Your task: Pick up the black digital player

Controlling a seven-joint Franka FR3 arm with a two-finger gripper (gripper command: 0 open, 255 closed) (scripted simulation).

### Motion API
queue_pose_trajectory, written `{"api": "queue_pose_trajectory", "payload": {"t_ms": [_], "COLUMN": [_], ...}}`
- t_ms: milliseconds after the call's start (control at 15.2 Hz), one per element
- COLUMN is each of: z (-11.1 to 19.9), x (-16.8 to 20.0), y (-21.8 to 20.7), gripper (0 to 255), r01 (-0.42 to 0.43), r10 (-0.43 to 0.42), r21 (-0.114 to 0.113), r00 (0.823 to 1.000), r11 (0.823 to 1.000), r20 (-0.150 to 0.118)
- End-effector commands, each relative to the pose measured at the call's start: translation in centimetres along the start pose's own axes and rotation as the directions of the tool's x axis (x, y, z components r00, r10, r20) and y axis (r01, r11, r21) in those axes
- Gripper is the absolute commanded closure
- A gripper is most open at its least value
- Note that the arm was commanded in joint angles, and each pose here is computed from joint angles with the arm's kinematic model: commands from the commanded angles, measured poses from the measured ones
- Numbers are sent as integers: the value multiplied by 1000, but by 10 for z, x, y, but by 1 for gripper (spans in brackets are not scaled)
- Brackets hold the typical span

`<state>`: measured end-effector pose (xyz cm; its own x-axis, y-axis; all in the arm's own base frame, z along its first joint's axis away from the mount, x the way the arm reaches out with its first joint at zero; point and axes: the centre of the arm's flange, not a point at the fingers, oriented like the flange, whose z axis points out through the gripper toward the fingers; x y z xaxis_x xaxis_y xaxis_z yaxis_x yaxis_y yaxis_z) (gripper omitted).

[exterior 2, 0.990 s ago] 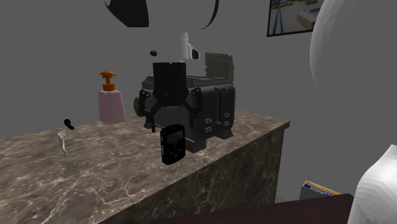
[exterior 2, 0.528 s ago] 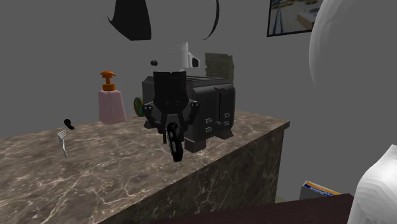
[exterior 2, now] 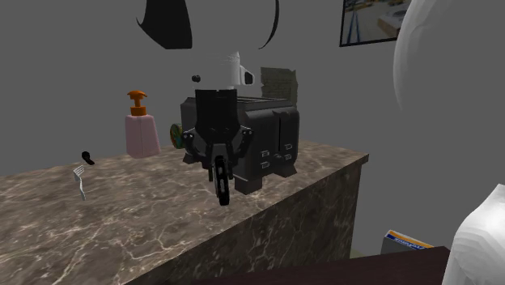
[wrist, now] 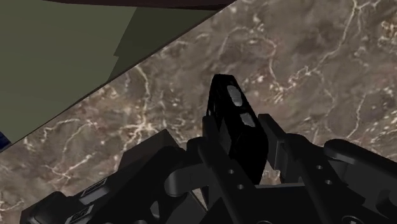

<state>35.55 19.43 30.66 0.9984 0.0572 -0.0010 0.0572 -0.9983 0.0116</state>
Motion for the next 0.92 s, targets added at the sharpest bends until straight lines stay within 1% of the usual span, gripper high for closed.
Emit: {"api": "queue_pose_trajectory", "payload": {"t_ms": [0, 858], "z": [-7, -76], "x": [0, 0], "y": [0, 0], "gripper": [255, 255], "r01": [2, 2], "r10": [-2, -2], "r21": [0, 0], "r00": [1000, 1000], "r11": [1000, 1000], "r20": [1, 1]}}
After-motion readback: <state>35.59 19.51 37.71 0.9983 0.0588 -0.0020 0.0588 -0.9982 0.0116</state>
